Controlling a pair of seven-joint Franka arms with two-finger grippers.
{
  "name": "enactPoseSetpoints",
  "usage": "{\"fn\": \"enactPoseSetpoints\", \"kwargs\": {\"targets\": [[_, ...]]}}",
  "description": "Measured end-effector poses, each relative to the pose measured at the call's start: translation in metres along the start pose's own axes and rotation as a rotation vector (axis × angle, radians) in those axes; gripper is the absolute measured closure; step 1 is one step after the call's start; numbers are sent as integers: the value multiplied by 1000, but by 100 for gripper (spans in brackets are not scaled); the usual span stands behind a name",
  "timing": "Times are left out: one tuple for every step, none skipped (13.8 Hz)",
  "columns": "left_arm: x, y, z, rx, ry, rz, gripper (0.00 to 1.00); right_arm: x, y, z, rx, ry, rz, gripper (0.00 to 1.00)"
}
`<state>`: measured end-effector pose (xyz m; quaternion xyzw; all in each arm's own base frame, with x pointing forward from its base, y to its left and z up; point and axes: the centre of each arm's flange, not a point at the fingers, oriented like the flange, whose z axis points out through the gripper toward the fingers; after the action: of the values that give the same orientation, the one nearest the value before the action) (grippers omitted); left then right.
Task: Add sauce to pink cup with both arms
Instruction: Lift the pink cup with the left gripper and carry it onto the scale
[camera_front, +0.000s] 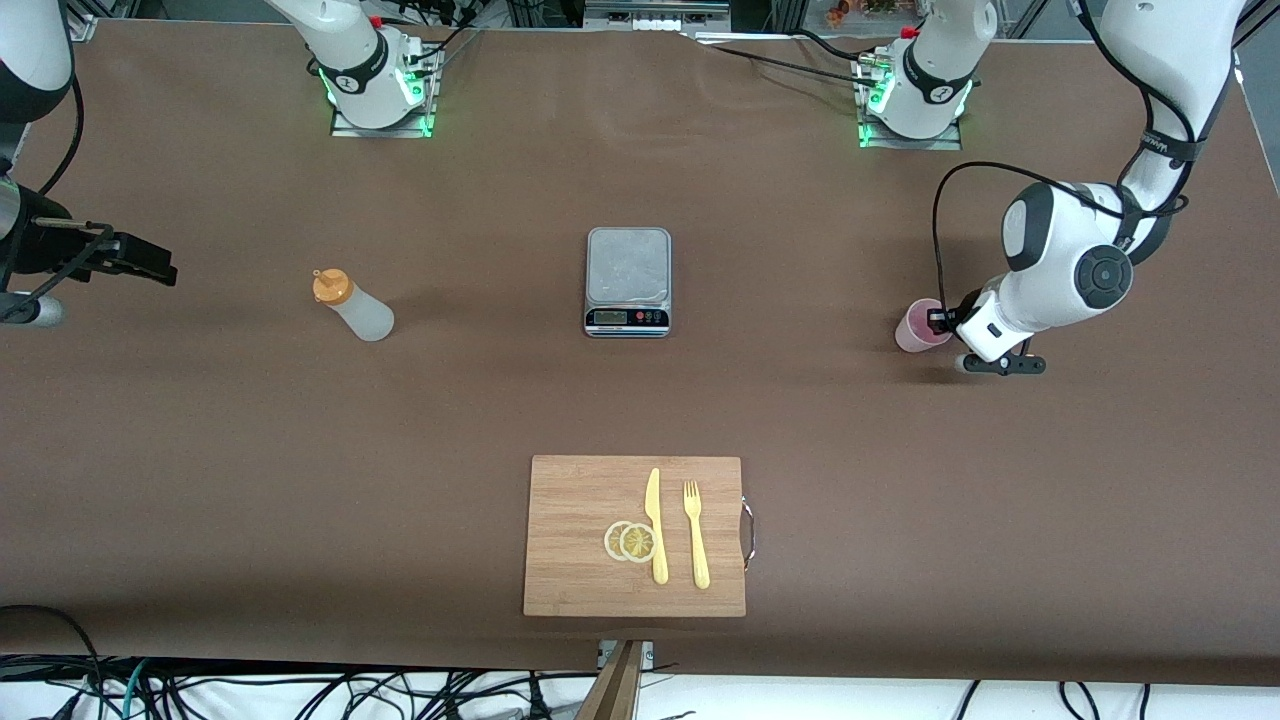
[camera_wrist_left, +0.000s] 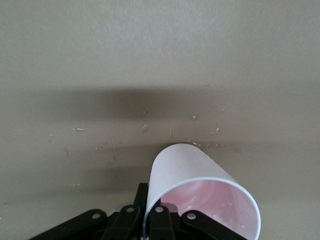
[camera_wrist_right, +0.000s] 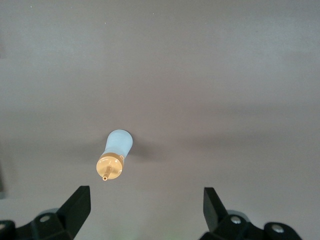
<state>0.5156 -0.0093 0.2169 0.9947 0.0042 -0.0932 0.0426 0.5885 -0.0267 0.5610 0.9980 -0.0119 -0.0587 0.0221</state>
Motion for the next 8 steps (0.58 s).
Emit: {"fn": "enactPoseSetpoints", "kwargs": {"targets": [[1,3,-8,5,13,5,96,0,0,0,0,0,0,0],[0,10,-18,12,17,16,96,0,0,0,0,0,0,0],[-3,20,-29,13,16,25,96,0,0,0,0,0,0,0],[-7,34,-40,12,12,40,96,0,0,0,0,0,0,0],[-13,52,-51,17,6,65,96,0,0,0,0,0,0,0],[-20,74,-60,24,4,98,96,0,0,0,0,0,0,0],[-28,100,-69,21,6,118,96,0,0,0,0,0,0,0],[-37,131,-77,6,11,115,96,0,0,0,0,0,0,0]]}}
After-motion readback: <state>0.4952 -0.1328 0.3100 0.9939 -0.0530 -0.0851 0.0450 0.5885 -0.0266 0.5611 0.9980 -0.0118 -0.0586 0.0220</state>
